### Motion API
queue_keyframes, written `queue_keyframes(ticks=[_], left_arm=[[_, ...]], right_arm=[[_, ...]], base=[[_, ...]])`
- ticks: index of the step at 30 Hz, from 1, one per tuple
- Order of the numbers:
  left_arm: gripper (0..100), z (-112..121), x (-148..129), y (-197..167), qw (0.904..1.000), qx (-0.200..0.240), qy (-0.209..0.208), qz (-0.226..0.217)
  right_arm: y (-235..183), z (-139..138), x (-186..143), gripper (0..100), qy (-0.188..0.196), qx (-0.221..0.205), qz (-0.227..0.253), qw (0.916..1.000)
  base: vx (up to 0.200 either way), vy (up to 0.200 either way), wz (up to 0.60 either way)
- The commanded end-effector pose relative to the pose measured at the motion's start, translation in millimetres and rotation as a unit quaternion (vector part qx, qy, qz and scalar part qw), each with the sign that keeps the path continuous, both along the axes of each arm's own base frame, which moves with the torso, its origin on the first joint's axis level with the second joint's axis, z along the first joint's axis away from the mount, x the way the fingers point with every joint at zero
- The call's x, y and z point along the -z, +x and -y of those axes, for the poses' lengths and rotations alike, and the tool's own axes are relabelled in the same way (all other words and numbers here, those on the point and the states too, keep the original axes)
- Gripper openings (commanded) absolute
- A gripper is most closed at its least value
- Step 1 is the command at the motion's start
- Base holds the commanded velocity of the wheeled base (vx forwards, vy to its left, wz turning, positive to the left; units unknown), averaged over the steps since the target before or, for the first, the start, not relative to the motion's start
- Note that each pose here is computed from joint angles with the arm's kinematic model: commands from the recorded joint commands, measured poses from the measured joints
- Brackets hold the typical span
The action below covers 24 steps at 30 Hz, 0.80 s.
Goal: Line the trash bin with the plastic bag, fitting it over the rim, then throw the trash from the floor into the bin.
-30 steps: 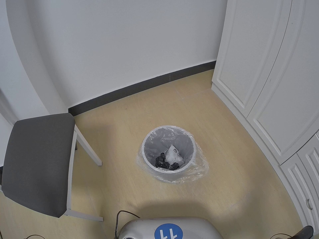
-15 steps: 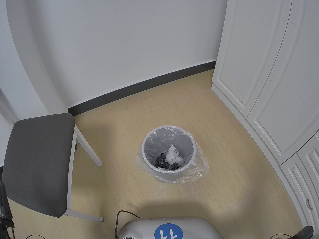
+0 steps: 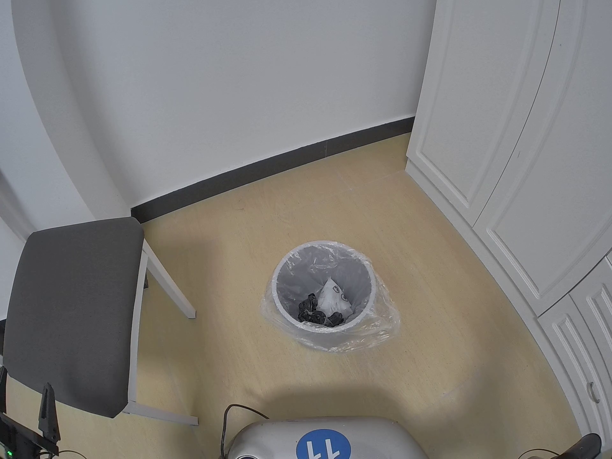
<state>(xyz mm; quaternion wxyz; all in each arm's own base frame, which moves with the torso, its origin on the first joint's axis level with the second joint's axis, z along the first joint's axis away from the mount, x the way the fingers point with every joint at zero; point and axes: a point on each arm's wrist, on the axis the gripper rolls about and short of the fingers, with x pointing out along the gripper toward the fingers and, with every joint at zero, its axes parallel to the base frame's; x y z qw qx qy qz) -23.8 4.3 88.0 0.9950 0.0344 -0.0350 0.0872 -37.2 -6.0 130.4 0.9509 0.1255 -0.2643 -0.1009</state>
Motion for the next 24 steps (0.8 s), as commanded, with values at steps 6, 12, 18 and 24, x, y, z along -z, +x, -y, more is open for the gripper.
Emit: queue_keyframes(ticks=[6,12,18,24], left_arm=[[100,3,7,-1,0.9966,0.075,-0.021,-0.026],[100,3,6,-2,0.9969,0.065,-0.023,-0.036],[100,4,7,-2,0.9960,0.079,-0.018,-0.038],[100,3,5,-1,0.9969,0.076,0.006,-0.022]], right_arm=[[4,0,13,100,0.001,0.008,-0.045,0.9989],[5,0,15,100,-0.004,0.009,-0.059,0.9982],[7,0,18,100,-0.015,0.011,-0.078,0.9968],[7,0,19,100,-0.035,0.010,-0.087,0.9955]], base=[[0.000,0.000,0.00],[0.000,0.000,0.00],[0.000,0.000,0.00],[0.000,0.000,0.00]])
